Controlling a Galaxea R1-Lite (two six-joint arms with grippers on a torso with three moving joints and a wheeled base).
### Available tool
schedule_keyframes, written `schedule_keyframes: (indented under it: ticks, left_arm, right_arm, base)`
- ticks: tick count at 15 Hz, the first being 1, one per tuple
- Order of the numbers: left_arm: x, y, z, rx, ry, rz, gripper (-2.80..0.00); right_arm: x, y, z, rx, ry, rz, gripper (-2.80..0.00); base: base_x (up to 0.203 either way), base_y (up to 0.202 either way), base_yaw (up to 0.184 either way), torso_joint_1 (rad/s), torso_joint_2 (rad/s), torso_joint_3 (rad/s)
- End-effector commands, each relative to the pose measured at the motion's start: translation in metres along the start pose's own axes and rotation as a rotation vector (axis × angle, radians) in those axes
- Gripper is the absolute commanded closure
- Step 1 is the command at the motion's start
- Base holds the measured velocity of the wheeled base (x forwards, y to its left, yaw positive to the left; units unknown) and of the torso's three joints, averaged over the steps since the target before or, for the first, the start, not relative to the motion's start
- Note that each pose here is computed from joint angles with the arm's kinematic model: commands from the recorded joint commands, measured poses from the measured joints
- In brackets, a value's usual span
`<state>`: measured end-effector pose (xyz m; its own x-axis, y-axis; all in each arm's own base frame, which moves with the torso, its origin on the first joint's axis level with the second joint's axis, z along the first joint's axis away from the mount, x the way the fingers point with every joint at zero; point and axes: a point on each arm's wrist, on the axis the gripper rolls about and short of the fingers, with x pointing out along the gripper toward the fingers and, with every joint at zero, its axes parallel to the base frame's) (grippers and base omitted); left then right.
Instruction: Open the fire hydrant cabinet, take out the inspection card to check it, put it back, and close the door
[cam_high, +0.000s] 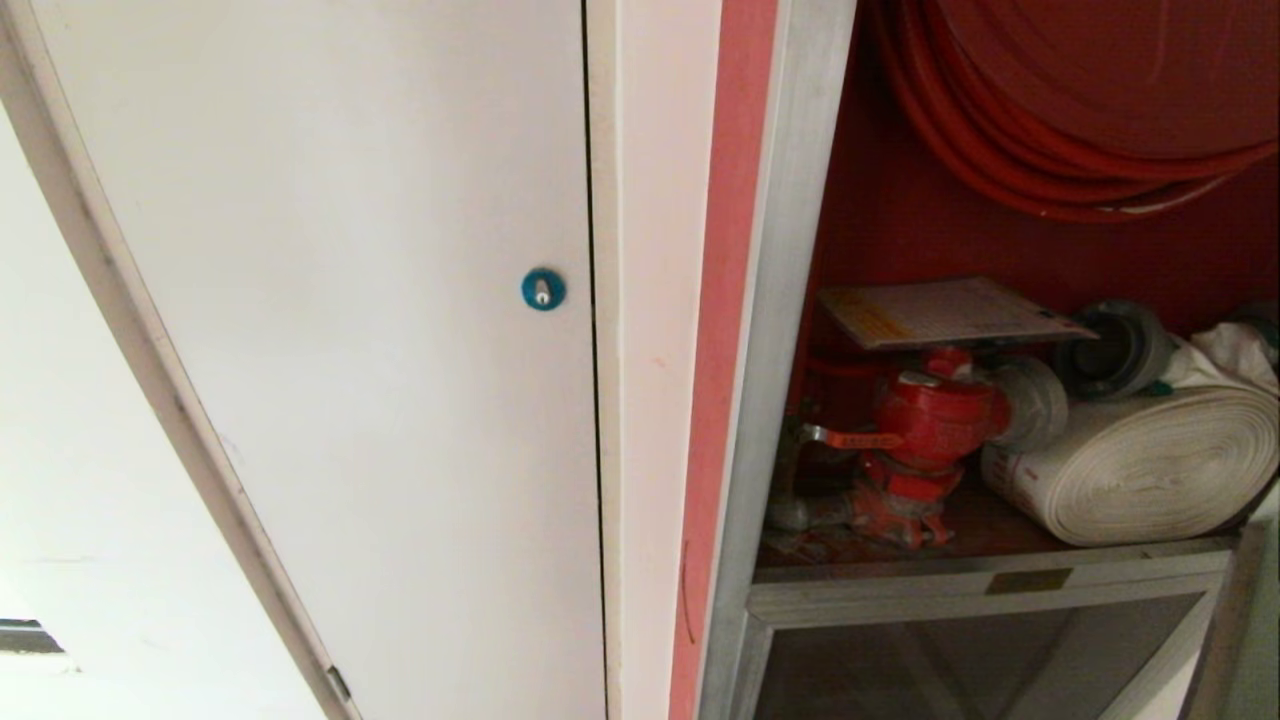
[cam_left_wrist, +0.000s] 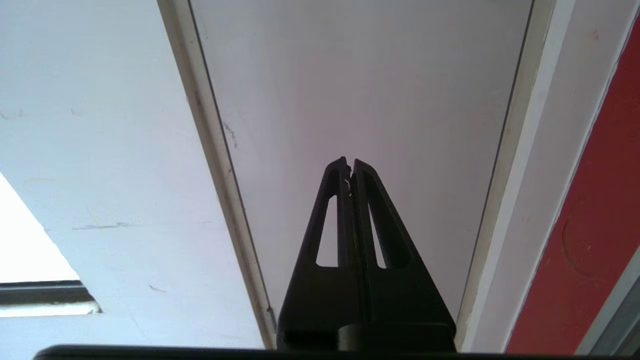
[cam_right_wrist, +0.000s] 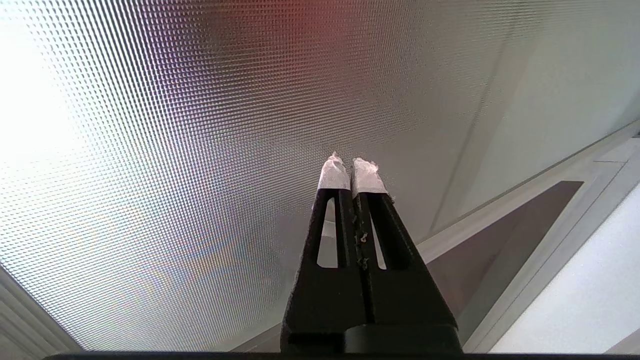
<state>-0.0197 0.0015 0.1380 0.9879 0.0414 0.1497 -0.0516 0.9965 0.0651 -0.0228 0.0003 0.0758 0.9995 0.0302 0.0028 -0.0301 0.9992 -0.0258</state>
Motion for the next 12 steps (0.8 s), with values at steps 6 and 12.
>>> schedule_keyframes:
  ticks: [6,12]
  left_arm:
    - [-0.011,-0.004,-0.047,0.065,0.004,-0.026,0.00]
    - [-0.012,-0.005,-0.061,0.047,0.143,-0.064,0.00]
  right_arm:
    - [0.000,0.000,0.000,0.000,0.003,0.001,0.00]
    - [0.000,0.000,0.000,0.000,0.003,0.001,0.00]
  base:
    - [0.000,0.000,0.000,0.000,0.00,0.000]
    - [0.000,0.000,0.000,0.000,0.00,0.000]
